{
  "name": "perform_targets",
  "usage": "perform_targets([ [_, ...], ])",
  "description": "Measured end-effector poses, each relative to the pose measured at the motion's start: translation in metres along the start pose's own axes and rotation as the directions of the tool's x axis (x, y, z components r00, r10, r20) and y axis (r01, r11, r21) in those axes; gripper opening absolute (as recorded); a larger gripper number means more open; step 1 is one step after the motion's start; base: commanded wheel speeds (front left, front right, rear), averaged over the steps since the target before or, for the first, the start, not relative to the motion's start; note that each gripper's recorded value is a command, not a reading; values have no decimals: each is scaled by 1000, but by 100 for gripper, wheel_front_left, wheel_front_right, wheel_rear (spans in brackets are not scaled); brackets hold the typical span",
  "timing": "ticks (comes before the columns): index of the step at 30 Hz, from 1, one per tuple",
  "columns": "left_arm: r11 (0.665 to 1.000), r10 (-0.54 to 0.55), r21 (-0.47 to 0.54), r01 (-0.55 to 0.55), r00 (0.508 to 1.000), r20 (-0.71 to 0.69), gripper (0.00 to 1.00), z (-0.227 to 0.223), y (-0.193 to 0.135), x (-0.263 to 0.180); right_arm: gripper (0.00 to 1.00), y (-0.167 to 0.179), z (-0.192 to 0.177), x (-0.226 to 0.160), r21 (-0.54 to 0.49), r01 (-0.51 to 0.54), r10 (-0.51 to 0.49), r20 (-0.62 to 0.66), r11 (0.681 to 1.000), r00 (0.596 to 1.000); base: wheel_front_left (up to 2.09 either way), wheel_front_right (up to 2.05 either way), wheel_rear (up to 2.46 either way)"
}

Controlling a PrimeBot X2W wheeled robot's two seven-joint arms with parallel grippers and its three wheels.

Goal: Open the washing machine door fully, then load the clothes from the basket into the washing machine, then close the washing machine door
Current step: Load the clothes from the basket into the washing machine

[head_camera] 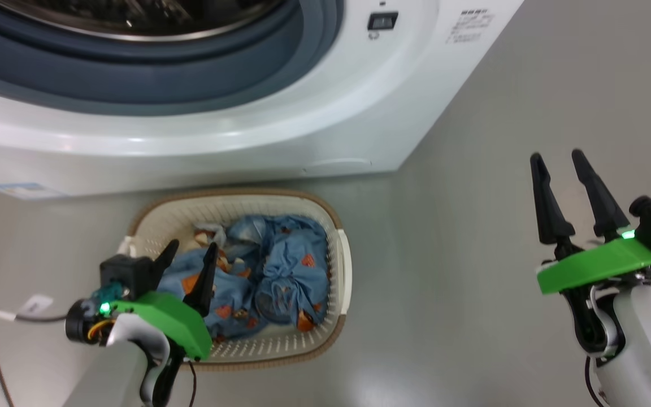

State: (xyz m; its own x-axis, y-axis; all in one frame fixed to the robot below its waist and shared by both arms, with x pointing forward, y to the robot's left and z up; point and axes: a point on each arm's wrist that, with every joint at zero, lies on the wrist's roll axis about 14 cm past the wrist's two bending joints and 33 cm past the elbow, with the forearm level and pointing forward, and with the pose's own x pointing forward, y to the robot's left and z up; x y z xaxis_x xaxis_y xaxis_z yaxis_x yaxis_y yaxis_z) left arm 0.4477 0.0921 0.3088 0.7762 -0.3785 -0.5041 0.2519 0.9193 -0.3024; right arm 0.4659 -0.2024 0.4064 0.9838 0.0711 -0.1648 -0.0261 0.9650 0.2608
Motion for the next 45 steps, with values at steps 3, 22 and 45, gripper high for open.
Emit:
perform_targets([
  [3,1000,-10,18,11,998,-64,100,-16,2,13,100,-2,-6,8,8,8,-8,-7,1000,1000,0,0,0],
  [22,999,27,54,-1,867,-497,100,-126,33,69,100,-19,-63,45,24,49,-47,-94,998,994,0,0,0],
  [45,996,41,86,35,662,-748,100,-207,50,102,100,-48,-102,50,1,122,-121,-159,992,980,0,0,0],
])
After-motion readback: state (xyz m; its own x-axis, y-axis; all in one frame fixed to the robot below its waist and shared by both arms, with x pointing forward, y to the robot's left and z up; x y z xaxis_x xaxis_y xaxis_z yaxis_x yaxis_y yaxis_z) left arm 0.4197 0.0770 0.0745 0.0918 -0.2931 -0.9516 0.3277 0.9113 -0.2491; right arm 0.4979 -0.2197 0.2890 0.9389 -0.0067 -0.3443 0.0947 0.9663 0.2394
